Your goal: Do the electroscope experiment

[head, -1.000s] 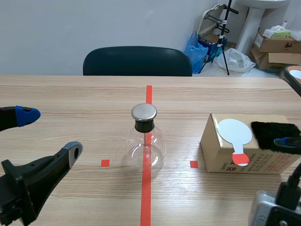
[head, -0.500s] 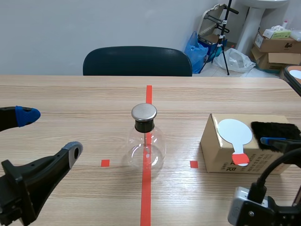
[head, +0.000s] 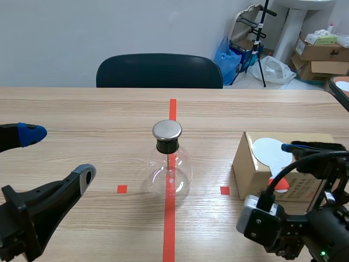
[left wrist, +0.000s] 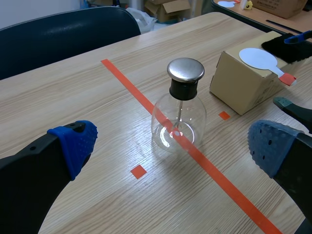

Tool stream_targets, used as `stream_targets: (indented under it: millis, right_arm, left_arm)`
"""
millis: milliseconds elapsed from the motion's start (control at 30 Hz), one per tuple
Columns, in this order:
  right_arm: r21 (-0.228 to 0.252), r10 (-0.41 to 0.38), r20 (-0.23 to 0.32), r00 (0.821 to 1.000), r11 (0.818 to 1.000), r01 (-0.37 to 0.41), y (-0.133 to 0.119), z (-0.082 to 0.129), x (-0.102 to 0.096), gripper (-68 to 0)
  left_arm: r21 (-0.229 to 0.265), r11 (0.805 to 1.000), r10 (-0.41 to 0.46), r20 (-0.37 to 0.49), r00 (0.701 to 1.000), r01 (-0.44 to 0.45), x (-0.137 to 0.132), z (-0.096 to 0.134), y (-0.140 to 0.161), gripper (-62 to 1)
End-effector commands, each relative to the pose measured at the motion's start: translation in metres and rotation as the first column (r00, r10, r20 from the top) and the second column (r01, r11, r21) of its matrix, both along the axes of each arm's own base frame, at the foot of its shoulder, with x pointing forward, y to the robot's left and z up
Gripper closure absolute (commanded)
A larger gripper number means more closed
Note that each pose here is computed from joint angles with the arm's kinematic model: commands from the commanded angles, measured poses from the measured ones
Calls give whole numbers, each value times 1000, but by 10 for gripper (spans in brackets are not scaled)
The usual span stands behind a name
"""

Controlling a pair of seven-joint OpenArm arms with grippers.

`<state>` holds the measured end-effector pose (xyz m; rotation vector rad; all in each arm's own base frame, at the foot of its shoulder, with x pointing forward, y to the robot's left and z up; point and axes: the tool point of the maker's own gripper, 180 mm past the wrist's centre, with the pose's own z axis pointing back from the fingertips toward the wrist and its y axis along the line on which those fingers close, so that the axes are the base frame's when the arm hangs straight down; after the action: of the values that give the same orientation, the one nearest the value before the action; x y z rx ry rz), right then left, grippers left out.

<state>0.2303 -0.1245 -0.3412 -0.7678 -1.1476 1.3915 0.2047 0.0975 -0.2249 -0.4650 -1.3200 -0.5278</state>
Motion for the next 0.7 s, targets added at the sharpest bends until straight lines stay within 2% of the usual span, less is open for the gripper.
stream_targets:
  millis: [0, 267, 667]
  right_arm:
    - [-9, -4, 22, 1000, 1000, 4, -2, 4, 3, -679]
    - [-22, -27, 12, 1000, 999, 27, -6, 0, 3, -679]
    - [-36, -18, 19, 1000, 999, 18, -5, 1, 3, -679]
  left_arm:
    - [-26, 1000, -1, 18, 1000, 1, 1, 7, -3, -623]
    - [-26, 1000, -1, 18, 1000, 1, 1, 7, -3, -623]
    - [-26, 1000, -1, 18, 1000, 1, 1, 7, -3, -623]
